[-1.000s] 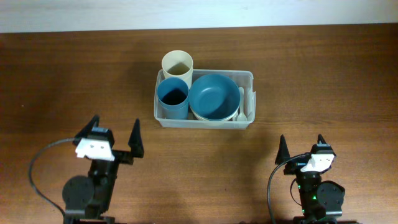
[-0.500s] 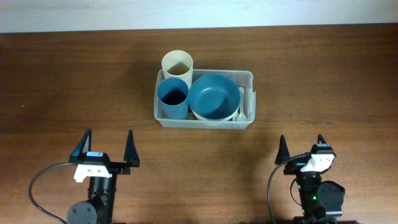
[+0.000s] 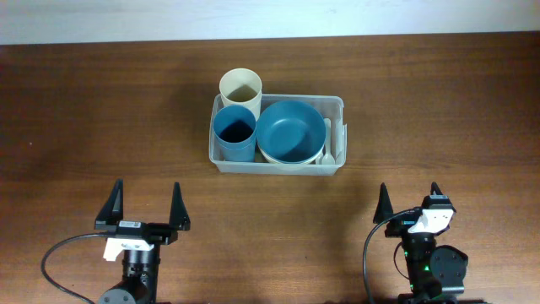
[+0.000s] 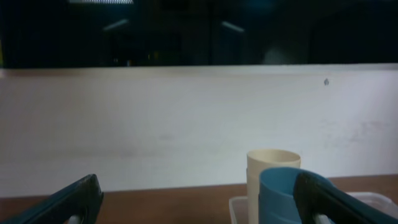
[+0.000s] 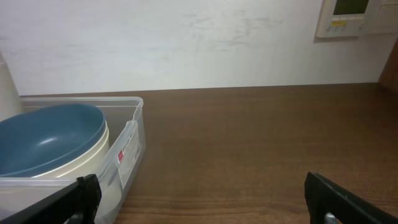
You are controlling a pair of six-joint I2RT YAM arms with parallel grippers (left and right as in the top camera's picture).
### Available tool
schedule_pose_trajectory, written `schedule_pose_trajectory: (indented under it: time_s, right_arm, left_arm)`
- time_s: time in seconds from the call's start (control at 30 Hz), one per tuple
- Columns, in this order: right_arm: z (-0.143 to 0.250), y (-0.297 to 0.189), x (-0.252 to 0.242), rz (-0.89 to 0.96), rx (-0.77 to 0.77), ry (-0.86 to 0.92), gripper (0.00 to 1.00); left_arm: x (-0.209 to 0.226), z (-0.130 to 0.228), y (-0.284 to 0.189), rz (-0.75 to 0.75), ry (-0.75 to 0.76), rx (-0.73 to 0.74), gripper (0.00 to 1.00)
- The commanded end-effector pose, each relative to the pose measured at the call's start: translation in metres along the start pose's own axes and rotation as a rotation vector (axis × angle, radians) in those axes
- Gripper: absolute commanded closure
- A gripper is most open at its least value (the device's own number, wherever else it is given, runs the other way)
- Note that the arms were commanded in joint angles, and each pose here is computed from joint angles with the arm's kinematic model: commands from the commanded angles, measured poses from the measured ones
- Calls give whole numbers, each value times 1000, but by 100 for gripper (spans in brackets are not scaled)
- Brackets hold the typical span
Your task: Pack container
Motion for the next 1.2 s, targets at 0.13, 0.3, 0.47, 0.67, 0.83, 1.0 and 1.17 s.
schedule_pose_trajectory:
  time_s: [0.13,0.3,0.47,0.67,0.83,1.0,1.17]
  right_arm:
    - [1,0,-1,4,0,-4,1]
    - [1,0,-1,4,0,-4,1]
    - [1,0,-1,4,0,-4,1]
    - [1,0,-1,4,0,-4,1]
    - [1,0,-1,4,0,-4,1]
    - [1,0,-1,4,-1,-4,1]
    - [1,0,-1,4,0,-4,1]
  left_arm:
    - [1,11,-2,-21,14,9,0]
    - [8,31,-3,-85,10,108,0]
    - [3,58,-7,-60,3,241,0]
    - [-3,86,-16,-31,-5,387,0]
    - [-5,92,-19,-24,-6,419,0]
    - [-5,92,-19,-24,-6,418,0]
    - [-5,92,-19,-24,-7,418,0]
Point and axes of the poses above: each gripper's point midway between its finger pads, its own y axis out along the fingers, its own x axis along the line the jaws close on, z = x × y, the point moved 4 cm from there along -y, back along the fingers, and after that the axes turned 12 degrees about y, right-handed, at the moved point
